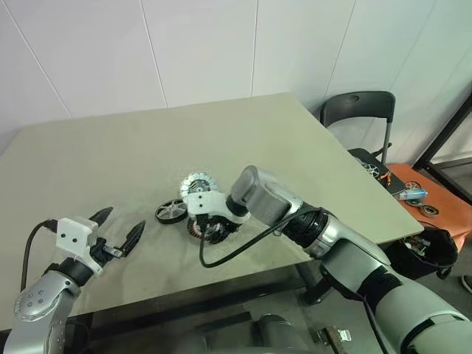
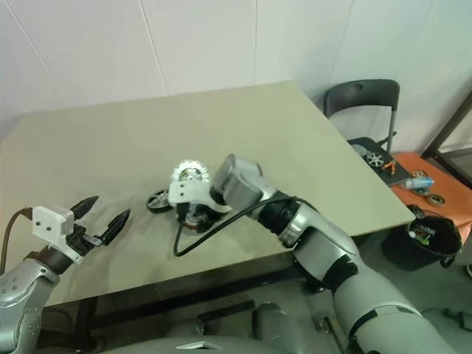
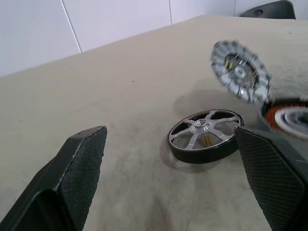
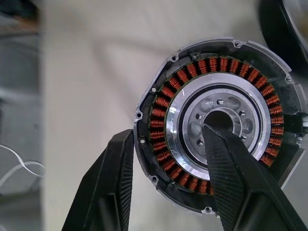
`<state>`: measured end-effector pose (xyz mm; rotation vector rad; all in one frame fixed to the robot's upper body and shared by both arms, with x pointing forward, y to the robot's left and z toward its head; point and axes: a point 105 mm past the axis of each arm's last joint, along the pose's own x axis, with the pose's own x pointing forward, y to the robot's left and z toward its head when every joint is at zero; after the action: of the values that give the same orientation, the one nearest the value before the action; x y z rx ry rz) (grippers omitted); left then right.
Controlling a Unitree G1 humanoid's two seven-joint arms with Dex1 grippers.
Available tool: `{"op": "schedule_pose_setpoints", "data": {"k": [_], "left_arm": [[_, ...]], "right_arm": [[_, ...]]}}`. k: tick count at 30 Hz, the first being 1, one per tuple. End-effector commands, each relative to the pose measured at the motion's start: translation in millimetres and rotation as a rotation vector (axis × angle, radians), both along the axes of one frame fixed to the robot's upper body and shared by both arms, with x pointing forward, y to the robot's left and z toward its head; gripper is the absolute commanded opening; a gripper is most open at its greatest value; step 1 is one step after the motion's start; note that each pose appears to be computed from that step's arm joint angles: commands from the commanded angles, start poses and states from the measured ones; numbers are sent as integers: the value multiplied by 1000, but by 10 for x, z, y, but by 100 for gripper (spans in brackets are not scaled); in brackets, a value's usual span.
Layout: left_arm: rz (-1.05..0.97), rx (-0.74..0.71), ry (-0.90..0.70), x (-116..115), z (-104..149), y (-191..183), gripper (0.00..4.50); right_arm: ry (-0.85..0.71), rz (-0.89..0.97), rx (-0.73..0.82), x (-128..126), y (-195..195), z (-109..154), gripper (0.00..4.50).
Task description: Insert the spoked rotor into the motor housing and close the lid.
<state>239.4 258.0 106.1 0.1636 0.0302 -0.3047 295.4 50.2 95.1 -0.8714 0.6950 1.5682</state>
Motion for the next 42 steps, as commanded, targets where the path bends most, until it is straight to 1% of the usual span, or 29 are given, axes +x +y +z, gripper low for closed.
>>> {"op": "schedule_pose_setpoints", "data": {"k": [1, 6, 9, 13, 17, 24, 31, 33, 34, 37, 39, 42], "left_arm": [[4, 17, -41, -20, 119, 12, 450], [15, 20, -33, -44, 93, 70, 450], [20, 21, -31, -56, 76, 102, 450], [23, 21, -31, -54, 72, 113, 450], [19, 22, -34, -39, 83, 92, 450], [10, 21, -40, -4, 145, 43, 450], [18, 19, -25, -43, 59, 122, 450], [19, 20, -23, -49, 41, 132, 450], [20, 20, -22, -49, 34, 136, 450], [20, 20, -22, -47, 16, 145, 450], [19, 19, -20, -44, -3, 153, 450], [15, 18, -19, -39, -28, 159, 450]], "right_arm": [[-49, 23, 58, -16, 148, 222, 180], [-66, 14, 17, -8, 162, 145, 180], [-108, 18, -19, 33, 105, 113, 180], [-175, 17, -32, 102, 53, 171, 180], [-215, 38, -23, 112, 24, 246, 180], [-168, 43, -10, 44, 17, 232, 180], [-121, 35, -11, 1, 49, 191, 180], [-125, 35, -22, 3, 47, 154, 255], [-123, 31, -26, 7, 46, 145, 286], [-121, 39, -24, -1, 45, 171, 391], [-129, 37, -8, 5, 58, 228, 446], [-128, 28, 44, 19, 52, 436, 446]]}}
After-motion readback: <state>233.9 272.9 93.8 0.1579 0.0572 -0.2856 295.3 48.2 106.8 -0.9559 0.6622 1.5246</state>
